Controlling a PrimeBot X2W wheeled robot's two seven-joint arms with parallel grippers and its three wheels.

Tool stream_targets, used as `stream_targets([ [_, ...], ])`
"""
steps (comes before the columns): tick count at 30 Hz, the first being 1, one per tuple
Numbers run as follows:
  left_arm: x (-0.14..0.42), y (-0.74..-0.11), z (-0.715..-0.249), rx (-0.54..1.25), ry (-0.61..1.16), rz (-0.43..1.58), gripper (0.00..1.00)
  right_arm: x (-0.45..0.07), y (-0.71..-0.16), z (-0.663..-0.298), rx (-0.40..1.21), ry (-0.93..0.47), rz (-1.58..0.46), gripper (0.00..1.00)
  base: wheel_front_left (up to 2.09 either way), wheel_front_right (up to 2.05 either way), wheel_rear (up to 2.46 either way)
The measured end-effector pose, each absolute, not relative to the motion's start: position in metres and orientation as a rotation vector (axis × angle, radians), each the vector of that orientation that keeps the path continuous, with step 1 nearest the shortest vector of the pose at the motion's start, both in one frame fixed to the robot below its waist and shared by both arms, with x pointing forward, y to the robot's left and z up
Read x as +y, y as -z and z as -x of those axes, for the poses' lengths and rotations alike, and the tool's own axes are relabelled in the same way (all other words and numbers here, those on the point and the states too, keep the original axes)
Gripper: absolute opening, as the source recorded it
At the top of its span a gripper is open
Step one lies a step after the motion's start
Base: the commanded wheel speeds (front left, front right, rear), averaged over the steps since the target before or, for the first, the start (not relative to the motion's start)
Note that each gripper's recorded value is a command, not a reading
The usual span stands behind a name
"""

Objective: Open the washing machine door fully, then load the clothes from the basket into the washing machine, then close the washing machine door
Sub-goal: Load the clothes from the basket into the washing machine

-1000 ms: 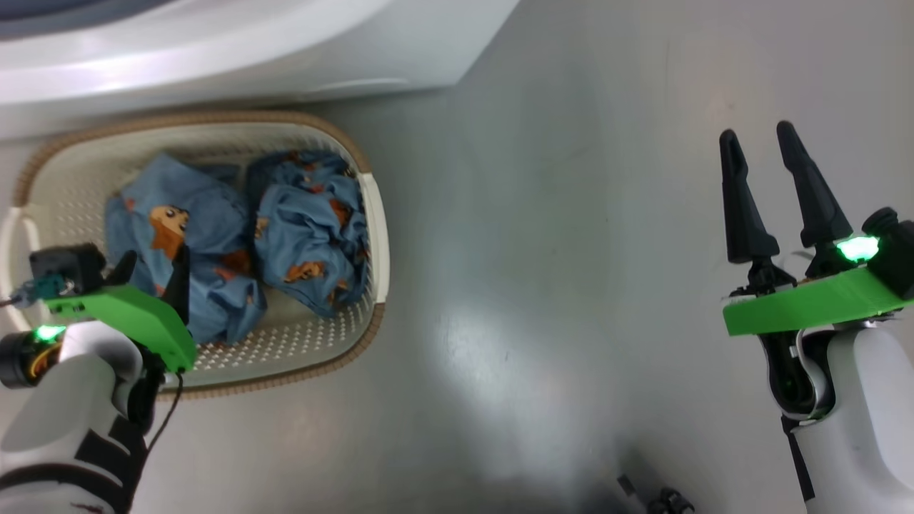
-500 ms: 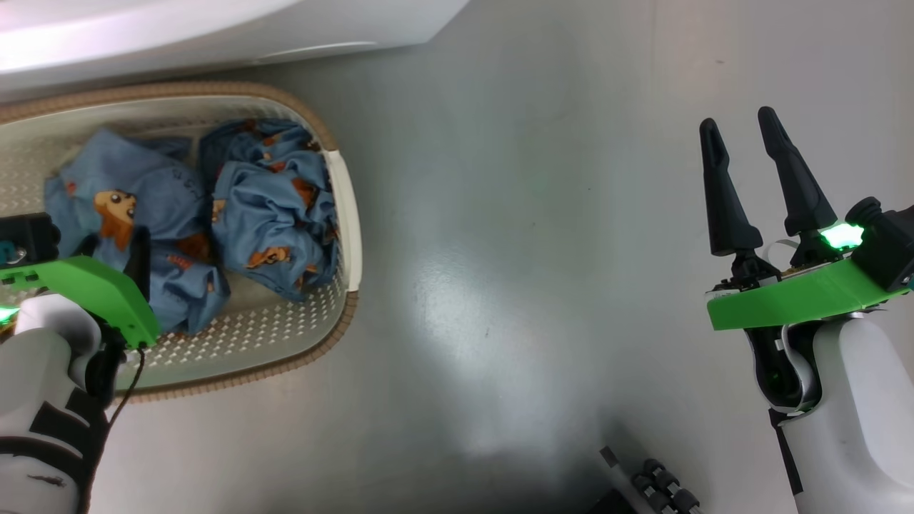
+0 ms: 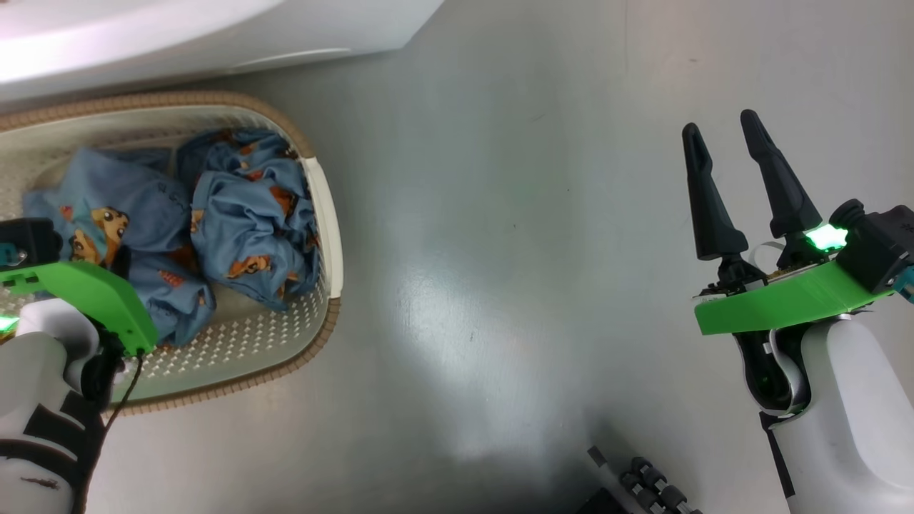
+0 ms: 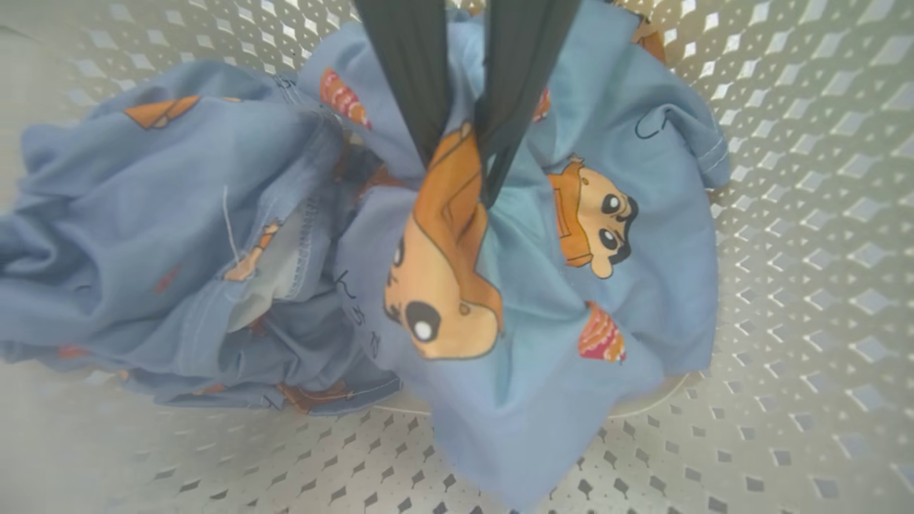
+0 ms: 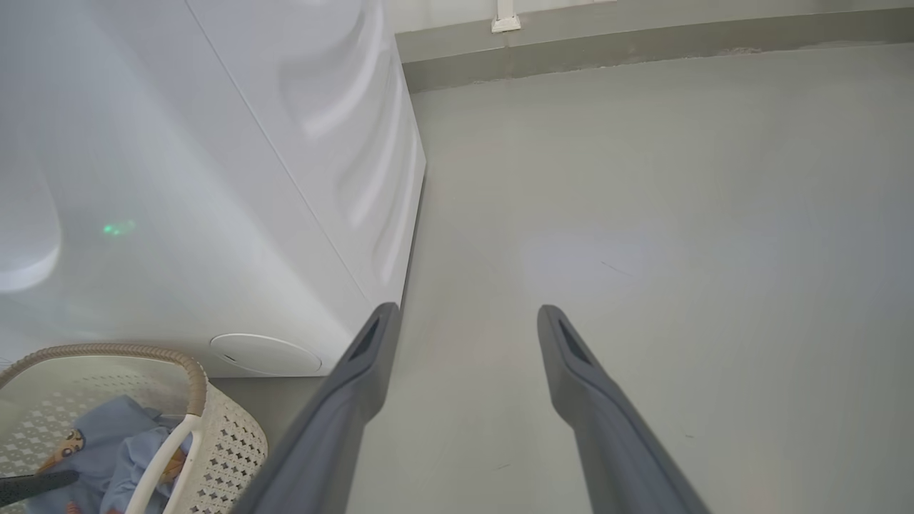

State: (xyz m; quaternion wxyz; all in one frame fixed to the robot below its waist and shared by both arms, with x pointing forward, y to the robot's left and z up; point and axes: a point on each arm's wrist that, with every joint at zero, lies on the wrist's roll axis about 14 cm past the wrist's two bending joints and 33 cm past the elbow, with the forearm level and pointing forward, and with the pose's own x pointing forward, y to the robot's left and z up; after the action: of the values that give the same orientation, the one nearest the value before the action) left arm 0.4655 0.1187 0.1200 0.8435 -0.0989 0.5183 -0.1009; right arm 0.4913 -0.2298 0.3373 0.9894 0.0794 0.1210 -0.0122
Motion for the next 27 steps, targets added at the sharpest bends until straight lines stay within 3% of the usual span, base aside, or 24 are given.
stream_targets([
  [17, 0.129, -0.18, -0.469, 0.894, 0.159, 0.273, 0.0, -0.227, -0.383, -0.492, 0.154, 0.02, -0.178, 1.0, 0.0, 0.0, 0.0],
  [27, 0.14, -0.257, -0.474, 0.692, 0.143, 0.322, 0.0, -0.229, -0.411, -0.461, 0.133, 0.026, -0.189, 1.0, 0.0, 0.0, 0.0],
])
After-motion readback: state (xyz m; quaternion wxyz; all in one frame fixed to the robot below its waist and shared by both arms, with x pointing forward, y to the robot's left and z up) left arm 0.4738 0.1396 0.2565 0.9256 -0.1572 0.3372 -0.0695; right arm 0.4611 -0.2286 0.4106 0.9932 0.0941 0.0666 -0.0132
